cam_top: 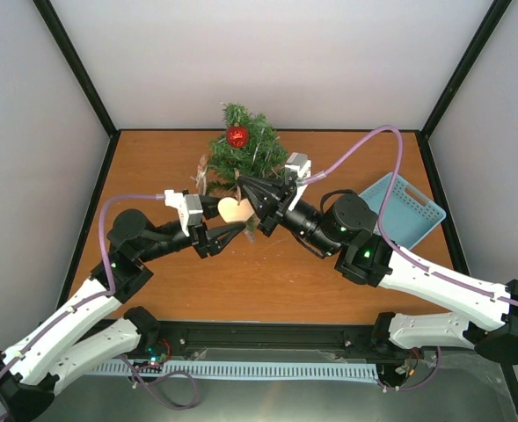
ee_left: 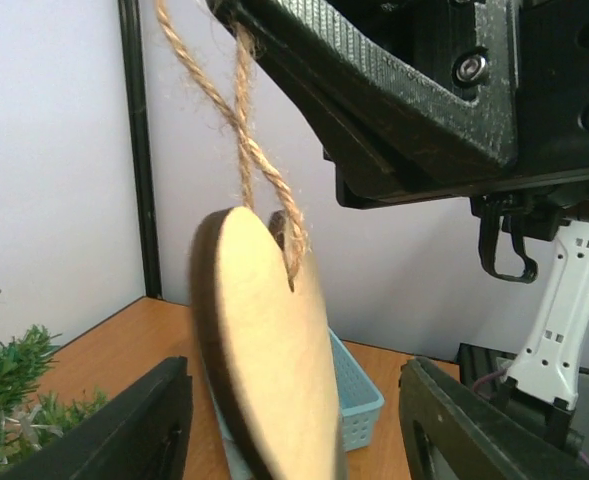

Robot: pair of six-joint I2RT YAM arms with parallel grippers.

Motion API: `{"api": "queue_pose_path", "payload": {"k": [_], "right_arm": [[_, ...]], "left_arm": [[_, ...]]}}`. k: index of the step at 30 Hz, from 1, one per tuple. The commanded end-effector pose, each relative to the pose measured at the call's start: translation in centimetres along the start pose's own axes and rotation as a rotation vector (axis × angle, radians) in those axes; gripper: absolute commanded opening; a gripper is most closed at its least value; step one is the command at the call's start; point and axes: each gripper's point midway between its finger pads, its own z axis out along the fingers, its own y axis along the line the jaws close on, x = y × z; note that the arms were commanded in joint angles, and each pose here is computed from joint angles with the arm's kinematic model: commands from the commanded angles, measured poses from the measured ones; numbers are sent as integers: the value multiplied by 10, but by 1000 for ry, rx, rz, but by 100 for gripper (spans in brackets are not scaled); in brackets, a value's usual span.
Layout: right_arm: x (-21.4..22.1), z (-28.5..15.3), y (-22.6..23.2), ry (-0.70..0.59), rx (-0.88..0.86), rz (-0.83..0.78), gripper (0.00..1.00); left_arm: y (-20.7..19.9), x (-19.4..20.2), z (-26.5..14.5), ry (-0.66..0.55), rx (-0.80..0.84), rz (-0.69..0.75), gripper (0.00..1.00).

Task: Decorate the small christmas tree
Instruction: Hang the decoration item on the Christmas tree.

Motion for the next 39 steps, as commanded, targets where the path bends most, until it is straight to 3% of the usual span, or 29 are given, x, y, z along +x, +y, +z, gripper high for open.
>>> {"api": "queue_pose_path", "payload": {"k": [1, 3, 9, 15, 19, 22, 31, 36, 39], "right_arm": [[-24, -4, 0, -72, 33, -10, 3], [-26, -5, 0, -77, 36, -13, 3], [-26, -3, -2, -77, 49, -22, 3], [-29, 1, 2, -86, 34, -21, 3], [-29, 4, 6, -77, 12, -23, 3], [-30, 3, 8, -76, 4, -23, 3], [-24, 1, 32, -49, -137, -33, 3], [-22, -1, 30, -48, -135, -25, 3], [-22, -5, 35, -49, -160, -40, 3]], "left_arm": [[3, -17, -6, -39, -55, 44, 49], [7, -23, -11, -59, -96, 44, 44], [9, -36, -22, -91, -150, 57, 48], [-35, -43, -17, -120, 124, 70, 44], [-29, -40, -11, -99, 111, 42, 44], [-22, -33, -7, -71, 78, 52, 57], [-25, -24, 0, -67, 128, 66, 63], [-14, -24, 1, -70, 66, 64, 62], [-9, -20, 0, -61, 32, 84, 67]]}}
